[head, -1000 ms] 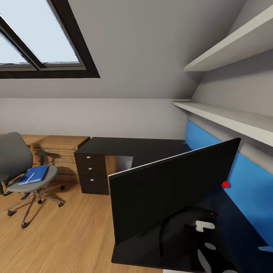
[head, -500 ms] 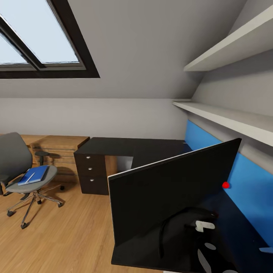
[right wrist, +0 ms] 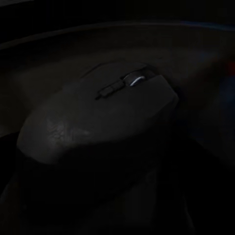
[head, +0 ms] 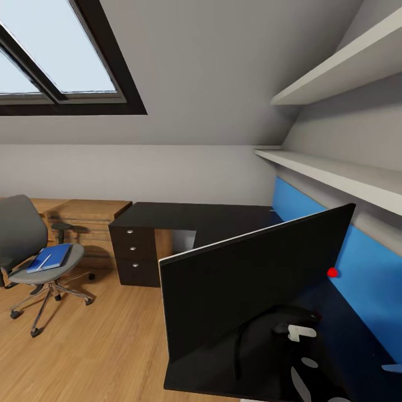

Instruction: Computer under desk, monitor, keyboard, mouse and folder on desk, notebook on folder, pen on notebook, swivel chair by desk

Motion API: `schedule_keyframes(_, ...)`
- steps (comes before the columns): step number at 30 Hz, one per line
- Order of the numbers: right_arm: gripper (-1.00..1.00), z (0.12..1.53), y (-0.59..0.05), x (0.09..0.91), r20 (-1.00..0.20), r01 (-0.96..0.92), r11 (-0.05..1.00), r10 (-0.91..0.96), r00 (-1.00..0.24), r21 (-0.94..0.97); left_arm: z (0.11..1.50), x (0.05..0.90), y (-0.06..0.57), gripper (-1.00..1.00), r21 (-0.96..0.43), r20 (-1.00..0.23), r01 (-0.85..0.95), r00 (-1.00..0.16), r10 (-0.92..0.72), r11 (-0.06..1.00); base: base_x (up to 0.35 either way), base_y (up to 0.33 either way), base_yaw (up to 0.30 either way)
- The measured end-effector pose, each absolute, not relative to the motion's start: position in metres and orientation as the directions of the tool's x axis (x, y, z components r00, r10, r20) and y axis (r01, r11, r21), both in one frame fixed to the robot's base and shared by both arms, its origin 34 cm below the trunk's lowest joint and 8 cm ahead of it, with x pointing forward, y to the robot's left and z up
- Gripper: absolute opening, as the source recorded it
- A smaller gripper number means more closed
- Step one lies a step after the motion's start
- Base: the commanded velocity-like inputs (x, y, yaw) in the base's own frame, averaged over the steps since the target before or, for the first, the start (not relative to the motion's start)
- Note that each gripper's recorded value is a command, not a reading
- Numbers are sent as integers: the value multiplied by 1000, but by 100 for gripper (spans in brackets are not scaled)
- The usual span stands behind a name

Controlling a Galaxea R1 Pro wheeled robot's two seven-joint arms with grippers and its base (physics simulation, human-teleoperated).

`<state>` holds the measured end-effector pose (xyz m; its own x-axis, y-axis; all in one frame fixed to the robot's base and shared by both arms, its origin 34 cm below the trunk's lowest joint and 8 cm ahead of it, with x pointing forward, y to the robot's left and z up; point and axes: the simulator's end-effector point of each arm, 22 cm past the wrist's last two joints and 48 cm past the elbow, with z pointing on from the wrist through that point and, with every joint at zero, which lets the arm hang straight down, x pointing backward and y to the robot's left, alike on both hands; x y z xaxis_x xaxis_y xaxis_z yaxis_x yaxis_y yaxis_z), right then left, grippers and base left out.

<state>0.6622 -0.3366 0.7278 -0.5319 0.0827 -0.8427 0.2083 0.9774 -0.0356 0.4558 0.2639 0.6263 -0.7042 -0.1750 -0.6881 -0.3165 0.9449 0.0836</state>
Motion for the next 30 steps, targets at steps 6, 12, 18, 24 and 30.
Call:
schedule_keyframes(6,-100,728,-337,662,-843,209,977,83,-531,-36,626,456,264,100,84,-688,-316,-704,-175,945,0,0,0)
schedule_keyframes(12,-100,728,-337,662,-843,209,977,82,-531,-36,626,456,264,100,84,-688,-317,-704,-175,945,0,0,0)
schedule_keyframes(18,-100,727,-334,663,-844,206,978,83,-530,-33,626,456,264,100,83,-687,-317,-705,-176,945,-276,0,0)
schedule_keyframes(24,-100,727,-333,663,-844,201,979,81,-530,-33,626,456,264,100,83,-687,-317,-705,-176,945,-335,0,0)
schedule_keyframes(30,-100,727,-329,663,-852,192,981,72,-519,-34,626,456,264,100,84,-687,-317,-705,-176,945,-335,0,0)
